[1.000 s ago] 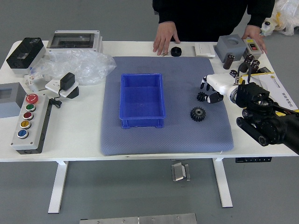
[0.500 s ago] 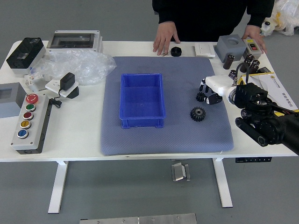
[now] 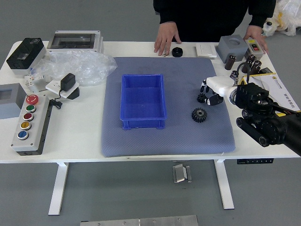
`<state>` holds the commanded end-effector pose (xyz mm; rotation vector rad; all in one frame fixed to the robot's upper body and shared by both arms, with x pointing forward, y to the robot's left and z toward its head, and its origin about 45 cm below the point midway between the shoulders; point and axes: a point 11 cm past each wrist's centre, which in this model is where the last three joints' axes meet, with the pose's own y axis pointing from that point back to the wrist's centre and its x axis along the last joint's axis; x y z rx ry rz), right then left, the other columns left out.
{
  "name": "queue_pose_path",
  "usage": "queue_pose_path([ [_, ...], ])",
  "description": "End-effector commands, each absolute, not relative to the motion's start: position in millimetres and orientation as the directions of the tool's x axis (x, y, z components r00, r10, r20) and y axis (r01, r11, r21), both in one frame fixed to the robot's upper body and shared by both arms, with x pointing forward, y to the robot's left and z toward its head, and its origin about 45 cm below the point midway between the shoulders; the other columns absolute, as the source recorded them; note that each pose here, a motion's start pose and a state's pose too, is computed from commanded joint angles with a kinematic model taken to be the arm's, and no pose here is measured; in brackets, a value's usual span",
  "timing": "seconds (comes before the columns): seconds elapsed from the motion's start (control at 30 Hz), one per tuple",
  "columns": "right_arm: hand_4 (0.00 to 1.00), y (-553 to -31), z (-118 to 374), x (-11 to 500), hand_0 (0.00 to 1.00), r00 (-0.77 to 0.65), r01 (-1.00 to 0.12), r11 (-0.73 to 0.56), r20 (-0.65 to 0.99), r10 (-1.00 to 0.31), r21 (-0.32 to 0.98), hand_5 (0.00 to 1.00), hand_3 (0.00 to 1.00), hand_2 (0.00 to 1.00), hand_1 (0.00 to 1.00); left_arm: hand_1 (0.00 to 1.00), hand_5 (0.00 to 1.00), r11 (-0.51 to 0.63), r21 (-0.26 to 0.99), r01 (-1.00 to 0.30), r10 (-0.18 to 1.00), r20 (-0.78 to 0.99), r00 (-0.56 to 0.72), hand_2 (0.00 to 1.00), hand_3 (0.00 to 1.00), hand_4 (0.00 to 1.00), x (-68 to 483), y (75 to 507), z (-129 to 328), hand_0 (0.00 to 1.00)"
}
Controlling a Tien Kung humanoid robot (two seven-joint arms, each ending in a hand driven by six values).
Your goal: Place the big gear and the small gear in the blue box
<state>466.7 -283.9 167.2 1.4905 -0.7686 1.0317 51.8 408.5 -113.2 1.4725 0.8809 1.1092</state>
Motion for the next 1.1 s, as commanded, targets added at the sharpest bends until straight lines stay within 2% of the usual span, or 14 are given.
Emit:
queue_pose_path([
  [1.1, 0.743, -281.7, 174.5, 467.9, 0.597, 0.401, -0.896, -0.183, 0.914, 0.06, 0.405, 0.241, 0.671, 0.65, 0.526, 0.83, 0.297, -0.185, 0.982, -0.03, 0.936, 0.185, 0.298, 0.812, 0.833, 0.699, 50.8, 408.9, -113.2, 0.859],
])
